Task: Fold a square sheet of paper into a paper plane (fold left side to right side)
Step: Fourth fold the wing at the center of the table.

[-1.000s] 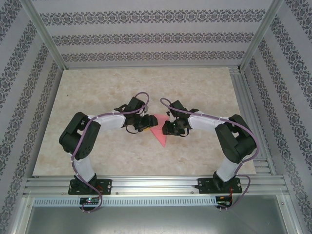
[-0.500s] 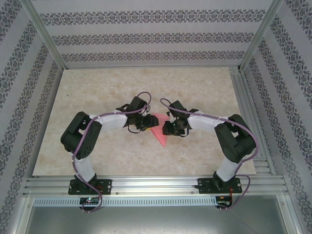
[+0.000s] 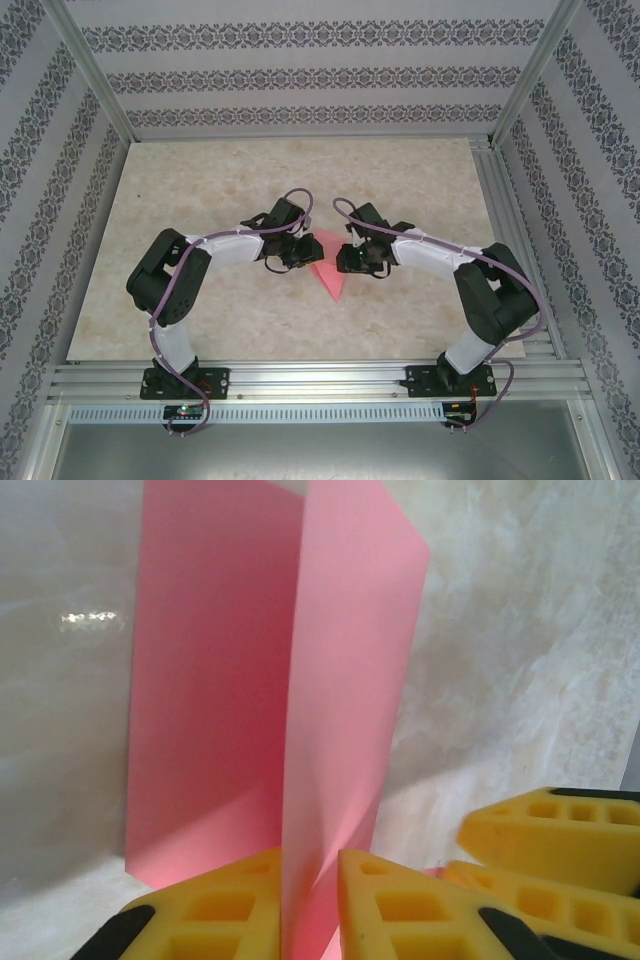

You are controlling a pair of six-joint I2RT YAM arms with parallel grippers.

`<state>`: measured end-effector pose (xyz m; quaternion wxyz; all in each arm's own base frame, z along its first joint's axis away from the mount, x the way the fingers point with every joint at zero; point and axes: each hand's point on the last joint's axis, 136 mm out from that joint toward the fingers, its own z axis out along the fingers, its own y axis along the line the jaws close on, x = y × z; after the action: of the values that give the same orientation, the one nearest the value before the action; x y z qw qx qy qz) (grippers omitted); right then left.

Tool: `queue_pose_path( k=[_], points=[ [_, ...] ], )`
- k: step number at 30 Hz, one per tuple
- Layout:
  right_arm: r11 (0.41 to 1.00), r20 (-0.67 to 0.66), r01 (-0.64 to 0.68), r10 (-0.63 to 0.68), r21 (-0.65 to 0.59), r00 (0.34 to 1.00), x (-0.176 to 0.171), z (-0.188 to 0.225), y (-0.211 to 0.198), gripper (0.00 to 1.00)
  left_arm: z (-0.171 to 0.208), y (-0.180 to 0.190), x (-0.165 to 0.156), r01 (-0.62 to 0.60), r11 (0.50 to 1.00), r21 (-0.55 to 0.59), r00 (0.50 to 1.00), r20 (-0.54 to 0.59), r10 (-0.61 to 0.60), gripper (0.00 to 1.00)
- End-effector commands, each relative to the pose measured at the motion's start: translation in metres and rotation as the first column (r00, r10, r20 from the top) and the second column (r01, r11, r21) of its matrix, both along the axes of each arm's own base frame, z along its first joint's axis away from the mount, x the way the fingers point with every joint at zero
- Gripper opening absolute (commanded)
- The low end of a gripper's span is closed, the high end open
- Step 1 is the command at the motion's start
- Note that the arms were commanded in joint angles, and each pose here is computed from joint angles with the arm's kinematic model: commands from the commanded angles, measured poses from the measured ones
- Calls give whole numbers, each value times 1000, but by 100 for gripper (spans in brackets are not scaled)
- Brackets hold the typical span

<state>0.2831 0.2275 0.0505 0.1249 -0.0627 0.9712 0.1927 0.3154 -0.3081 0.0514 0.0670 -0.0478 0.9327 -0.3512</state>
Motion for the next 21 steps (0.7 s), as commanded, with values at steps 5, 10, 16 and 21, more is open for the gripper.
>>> queue_pose_path(
  k=[5, 10, 16, 21],
  points=[
    [999, 127, -5, 12, -53, 992, -4, 39, -10, 34, 2, -2, -3, 2, 1000, 18, 1000, -1, -2, 20],
    [995, 144, -51, 63, -88, 988, -21, 43, 8, 34, 1, -1, -3, 0, 1000, 26, 1000, -2, 0, 20],
    [984, 126, -120, 137, -130, 983, -43, 28, 39, 35, 0, -2, -3, 4, 999, 37, 1000, -5, -4, 20],
    [971, 97, -146, 167, -187, 981, -44, 10, 48, 35, 2, -1, -3, 5, 999, 37, 1000, -1, -5, 20]
  ],
)
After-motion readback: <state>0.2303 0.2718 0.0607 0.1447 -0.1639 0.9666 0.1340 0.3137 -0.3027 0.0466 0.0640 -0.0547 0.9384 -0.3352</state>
